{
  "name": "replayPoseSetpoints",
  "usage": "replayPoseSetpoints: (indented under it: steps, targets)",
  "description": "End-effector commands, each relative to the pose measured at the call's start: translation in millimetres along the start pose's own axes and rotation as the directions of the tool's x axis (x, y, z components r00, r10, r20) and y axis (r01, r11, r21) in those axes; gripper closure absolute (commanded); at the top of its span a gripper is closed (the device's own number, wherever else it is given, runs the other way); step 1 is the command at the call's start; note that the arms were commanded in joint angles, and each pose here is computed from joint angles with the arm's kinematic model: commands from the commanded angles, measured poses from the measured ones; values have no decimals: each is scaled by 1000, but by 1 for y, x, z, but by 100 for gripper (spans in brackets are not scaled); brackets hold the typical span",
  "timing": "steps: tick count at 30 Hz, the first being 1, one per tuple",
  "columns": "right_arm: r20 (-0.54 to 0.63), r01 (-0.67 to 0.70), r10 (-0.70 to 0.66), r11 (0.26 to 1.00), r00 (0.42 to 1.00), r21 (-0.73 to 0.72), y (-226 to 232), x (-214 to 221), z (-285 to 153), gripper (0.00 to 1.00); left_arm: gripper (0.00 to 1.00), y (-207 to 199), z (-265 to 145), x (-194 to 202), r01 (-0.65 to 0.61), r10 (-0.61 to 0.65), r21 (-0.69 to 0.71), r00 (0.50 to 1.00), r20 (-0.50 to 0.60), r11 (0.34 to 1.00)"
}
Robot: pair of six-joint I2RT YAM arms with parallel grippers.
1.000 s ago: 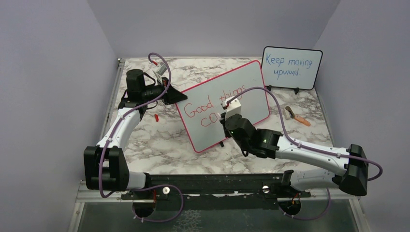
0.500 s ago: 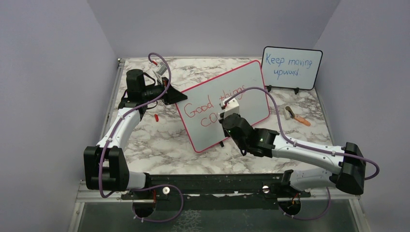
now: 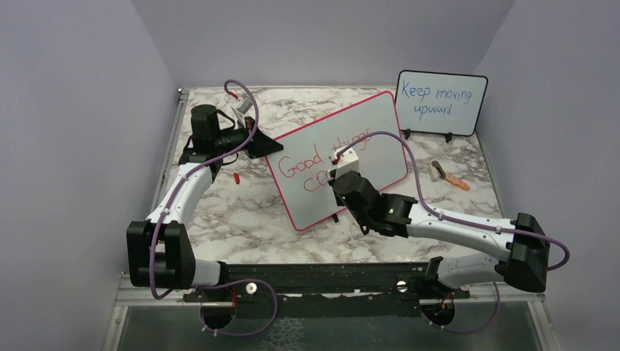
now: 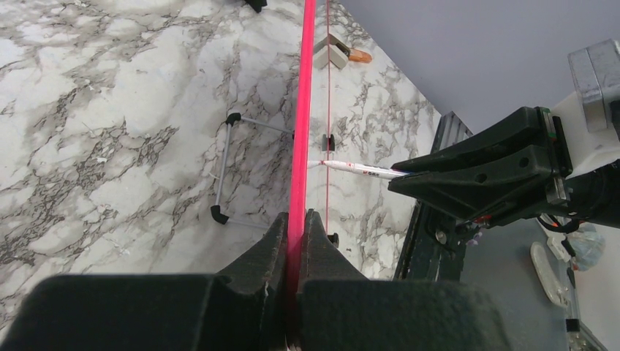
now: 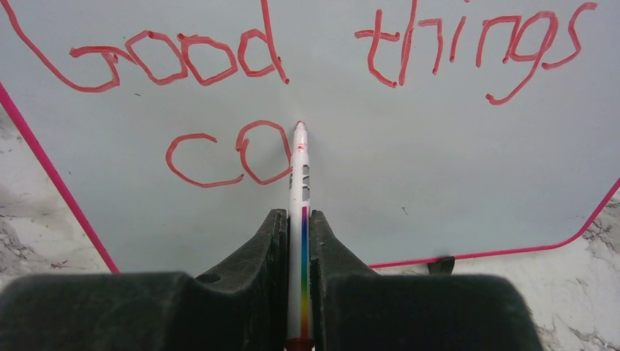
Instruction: Write a sentence on the whiteboard
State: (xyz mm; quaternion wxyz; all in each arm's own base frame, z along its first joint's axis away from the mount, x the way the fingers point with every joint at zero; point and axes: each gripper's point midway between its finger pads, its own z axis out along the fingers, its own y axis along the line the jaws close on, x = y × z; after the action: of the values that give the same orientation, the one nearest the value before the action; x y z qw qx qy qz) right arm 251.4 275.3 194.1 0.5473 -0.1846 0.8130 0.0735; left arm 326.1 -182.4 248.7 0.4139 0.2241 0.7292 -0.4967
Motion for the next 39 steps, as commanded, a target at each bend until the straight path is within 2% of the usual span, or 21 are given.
replayPoseSetpoints:
  steps: [1, 16, 24, 39]
  targets:
    - [-6, 7, -7, 1000, 1000, 10, 0, 4, 7, 99, 100, 29, 4, 23, 24, -28, -107, 999, -40, 994]
    - [-132, 14, -11, 1000, 991, 25, -10, 45, -1, 99, 100, 29, 4, 22, 22, -26, -105, 999, -40, 994]
    - [-162, 1, -2, 1000, 987, -3, -7, 53, -5, 99, 100, 29, 4, 22, 23, -27, -107, 999, -40, 994]
    - [7, -38, 38, 999, 999, -8, -11, 0, -12, 99, 100, 29, 4, 22, 22, -26, -108, 999, -40, 994]
